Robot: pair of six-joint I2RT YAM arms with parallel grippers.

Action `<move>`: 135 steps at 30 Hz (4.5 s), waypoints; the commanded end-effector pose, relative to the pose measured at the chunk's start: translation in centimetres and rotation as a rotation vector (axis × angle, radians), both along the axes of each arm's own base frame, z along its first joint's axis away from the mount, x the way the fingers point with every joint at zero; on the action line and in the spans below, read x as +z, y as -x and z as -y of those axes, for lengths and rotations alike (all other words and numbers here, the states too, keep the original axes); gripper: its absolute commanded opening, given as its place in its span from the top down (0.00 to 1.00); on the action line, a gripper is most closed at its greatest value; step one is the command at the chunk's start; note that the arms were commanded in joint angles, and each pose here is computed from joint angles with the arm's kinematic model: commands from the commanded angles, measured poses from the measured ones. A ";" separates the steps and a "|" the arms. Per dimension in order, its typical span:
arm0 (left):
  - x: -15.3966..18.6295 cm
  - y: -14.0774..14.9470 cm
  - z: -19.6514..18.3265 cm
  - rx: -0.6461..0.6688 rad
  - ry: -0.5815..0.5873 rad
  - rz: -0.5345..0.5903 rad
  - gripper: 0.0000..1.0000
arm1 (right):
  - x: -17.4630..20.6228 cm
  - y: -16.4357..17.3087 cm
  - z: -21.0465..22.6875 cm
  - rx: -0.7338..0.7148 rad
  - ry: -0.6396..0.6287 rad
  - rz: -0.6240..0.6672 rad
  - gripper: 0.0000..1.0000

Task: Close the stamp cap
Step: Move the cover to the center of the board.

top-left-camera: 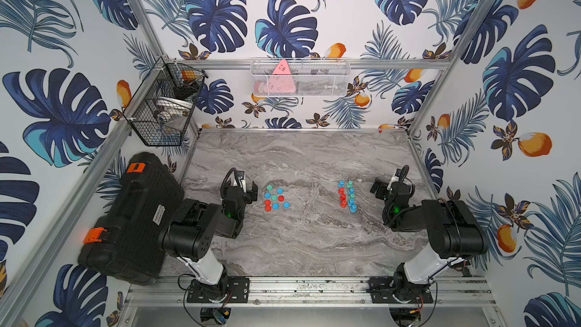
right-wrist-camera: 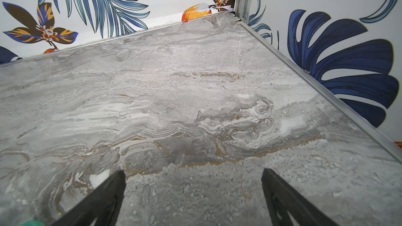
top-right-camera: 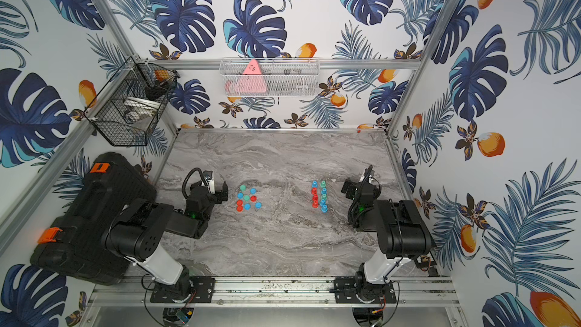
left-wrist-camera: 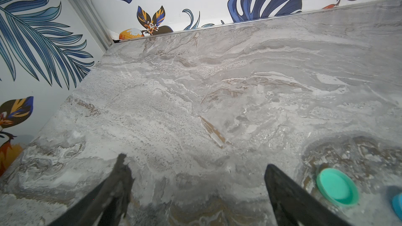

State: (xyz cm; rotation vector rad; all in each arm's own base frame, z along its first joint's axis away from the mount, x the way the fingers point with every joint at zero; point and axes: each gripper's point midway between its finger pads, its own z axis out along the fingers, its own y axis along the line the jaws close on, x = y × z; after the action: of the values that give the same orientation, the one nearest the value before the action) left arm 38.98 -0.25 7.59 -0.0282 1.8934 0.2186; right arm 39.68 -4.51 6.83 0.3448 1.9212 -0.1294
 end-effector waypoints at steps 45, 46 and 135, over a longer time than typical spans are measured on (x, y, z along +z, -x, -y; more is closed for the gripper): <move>0.5 -0.3 0.0 0.005 0.019 0.018 0.01 | 0.8 -0.3 -0.1 0.006 0.003 0.032 0.00; 0.5 -0.2 0.0 0.004 0.019 0.019 0.01 | 0.8 -0.3 -0.1 0.006 0.003 0.033 0.00; 15.0 10.1 14.2 -0.311 0.446 -0.275 0.01 | 18.2 12.3 -20.8 0.645 -0.280 -0.244 0.00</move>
State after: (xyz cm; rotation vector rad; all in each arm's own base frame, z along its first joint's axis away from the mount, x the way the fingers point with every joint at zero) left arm 27.24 -12.05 20.61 0.0146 2.2331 -0.2824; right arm 27.35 16.40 25.12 -0.0784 2.2071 0.5839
